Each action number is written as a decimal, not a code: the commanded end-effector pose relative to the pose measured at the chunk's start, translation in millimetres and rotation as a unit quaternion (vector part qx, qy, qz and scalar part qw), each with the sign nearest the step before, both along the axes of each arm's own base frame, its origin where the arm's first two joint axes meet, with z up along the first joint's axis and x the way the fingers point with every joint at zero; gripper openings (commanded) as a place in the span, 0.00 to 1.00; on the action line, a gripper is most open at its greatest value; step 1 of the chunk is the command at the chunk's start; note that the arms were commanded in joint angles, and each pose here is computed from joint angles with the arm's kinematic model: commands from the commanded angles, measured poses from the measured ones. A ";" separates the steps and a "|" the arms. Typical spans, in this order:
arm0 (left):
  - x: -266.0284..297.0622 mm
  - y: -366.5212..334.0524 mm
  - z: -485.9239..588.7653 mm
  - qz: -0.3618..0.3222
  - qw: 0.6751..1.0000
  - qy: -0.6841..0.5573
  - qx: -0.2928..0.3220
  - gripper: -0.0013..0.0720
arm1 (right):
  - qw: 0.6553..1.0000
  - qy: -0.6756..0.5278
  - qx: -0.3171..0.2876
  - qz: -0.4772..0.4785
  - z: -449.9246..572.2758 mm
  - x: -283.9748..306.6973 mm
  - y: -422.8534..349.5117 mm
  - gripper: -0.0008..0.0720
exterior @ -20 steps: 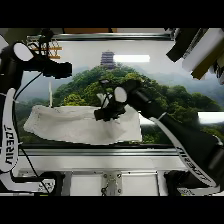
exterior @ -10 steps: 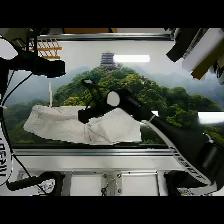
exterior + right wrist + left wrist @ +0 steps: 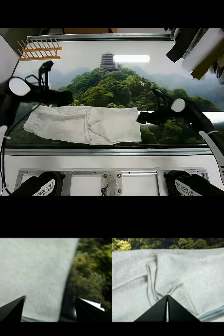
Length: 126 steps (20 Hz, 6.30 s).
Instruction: Fold the clothes and pants, and hang the long-sleeved shirts on hangers.
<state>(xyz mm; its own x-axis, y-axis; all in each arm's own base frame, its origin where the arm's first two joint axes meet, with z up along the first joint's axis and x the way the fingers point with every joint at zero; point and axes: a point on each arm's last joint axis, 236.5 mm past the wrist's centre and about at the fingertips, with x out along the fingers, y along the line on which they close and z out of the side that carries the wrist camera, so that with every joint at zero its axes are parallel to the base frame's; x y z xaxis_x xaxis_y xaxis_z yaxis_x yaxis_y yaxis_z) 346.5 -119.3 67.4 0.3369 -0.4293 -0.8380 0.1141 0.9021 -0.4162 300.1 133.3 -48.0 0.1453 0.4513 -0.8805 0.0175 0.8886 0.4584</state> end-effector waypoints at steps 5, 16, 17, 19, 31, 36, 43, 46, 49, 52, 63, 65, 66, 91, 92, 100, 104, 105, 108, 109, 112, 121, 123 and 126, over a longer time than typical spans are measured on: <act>-38.9 -15.7 -26.3 0.029 0.998 0.014 -0.060 0.05 | 0.984 0.055 0.140 -0.093 -50.3 1.0 16.0 1.00; -34.5 -15.0 -24.7 0.034 0.998 0.005 -0.060 0.05 | 0.978 0.043 0.203 0.005 -33.0 18.9 126.7 0.63; -34.6 -15.1 -24.6 0.034 0.998 0.005 -0.060 0.05 | 0.979 0.037 0.202 0.008 -32.4 21.1 125.6 0.20; -34.6 -15.1 -24.6 0.034 0.998 0.005 -0.061 0.05 | 0.980 0.029 0.195 0.015 -30.7 22.4 119.8 0.05; -53.5 -168.3 -107.9 -0.131 0.989 0.063 -0.033 0.05 | 0.988 0.034 -0.151 -0.002 37.4 6.2 -157.0 0.05; -47.4 -242.0 -139.6 -0.196 0.977 0.079 -0.021 0.05 | 0.985 -0.027 -0.171 -0.018 133.0 18.9 -147.0 0.05; -47.2 -300.3 -163.7 -0.254 0.962 0.101 -0.015 0.05 | 0.983 -0.072 -0.169 0.017 193.6 21.4 -85.0 0.05; -49.0 -312.2 -169.6 -0.268 0.958 0.104 -0.014 0.05 | 0.981 -0.081 -0.171 0.037 198.0 21.1 -62.7 0.05; -35.5 -306.1 -159.1 -0.267 0.959 0.098 -0.014 0.05 | 0.982 -0.082 -0.165 0.051 199.3 23.5 -39.7 0.05; -2.9 -285.2 -129.0 -0.259 0.962 0.077 -0.023 0.05 | 0.981 -0.085 -0.155 0.076 200.6 26.6 -2.2 0.05; 128.7 -51.5 7.0 -0.063 0.996 -0.057 0.022 0.05 | 0.987 -0.095 -0.065 0.109 150.0 13.1 202.8 0.05; 134.3 -10.6 25.8 -0.023 0.997 -0.069 0.023 0.05 | 0.986 -0.100 -0.035 0.131 129.8 6.4 248.0 0.05; 135.1 5.2 35.1 -0.008 0.997 -0.076 0.024 0.05 | 0.985 -0.104 -0.021 0.139 119.7 4.4 268.4 0.05; -38.4 -71.3 -42.8 -0.100 0.994 -0.027 0.020 0.05 | 0.994 0.009 0.097 -0.052 -13.8 29.7 -12.1 0.92; -41.0 -76.3 -45.8 -0.101 0.995 -0.019 0.018 0.05 | 0.989 -0.004 0.141 -0.042 -13.0 38.6 3.3 0.92; -50.6 -92.6 -65.7 -0.109 0.994 0.016 0.018 0.05 | 0.969 0.057 0.234 0.043 -32.0 32.8 102.3 0.91; -50.7 -92.6 -65.7 -0.109 0.994 0.017 0.019 0.05 | 0.962 0.059 0.260 0.066 -23.6 30.8 141.0 0.84; -50.7 -92.6 -65.7 -0.109 0.994 0.017 0.019 0.05 | 0.961 0.050 0.260 0.082 -20.8 30.1 147.9 0.55; -51.3 -92.7 -65.9 -0.109 0.994 0.018 0.018 0.05 | 0.959 0.015 0.258 0.117 -9.1 35.5 158.0 0.05; -52.1 -92.4 -66.2 -0.109 0.994 0.020 0.019 0.05 | 0.961 0.002 0.251 0.119 -3.3 42.5 153.6 0.05; -52.7 -92.2 -66.4 -0.100 0.995 0.026 0.016 0.05 | 0.977 -0.052 0.189 0.079 25.2 83.1 93.3 0.05; -50.1 -92.7 -65.7 -0.098 0.995 0.021 0.015 0.05 | 0.927 -0.152 -0.077 -0.334 108.9 55.5 -319.2 0.05; -50.3 -92.7 -65.7 -0.098 0.995 0.022 0.015 0.05 | 0.895 -0.124 -0.092 -0.420 100.9 13.3 -370.2 0.05; -50.3 -92.6 -65.8 -0.098 0.995 0.022 0.015 0.05 | 0.868 -0.078 -0.076 -0.485 72.1 -34.0 -393.8 0.05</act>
<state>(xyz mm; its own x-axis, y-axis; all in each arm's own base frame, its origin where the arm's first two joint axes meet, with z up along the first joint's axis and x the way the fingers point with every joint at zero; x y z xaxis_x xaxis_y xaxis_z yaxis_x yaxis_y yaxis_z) 296.4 -211.8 2.0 0.2133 -0.4581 -0.8629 0.2716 0.8762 -0.3980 322.3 -221.4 42.0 0.5762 0.0038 -0.8173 0.5993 0.6780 0.4256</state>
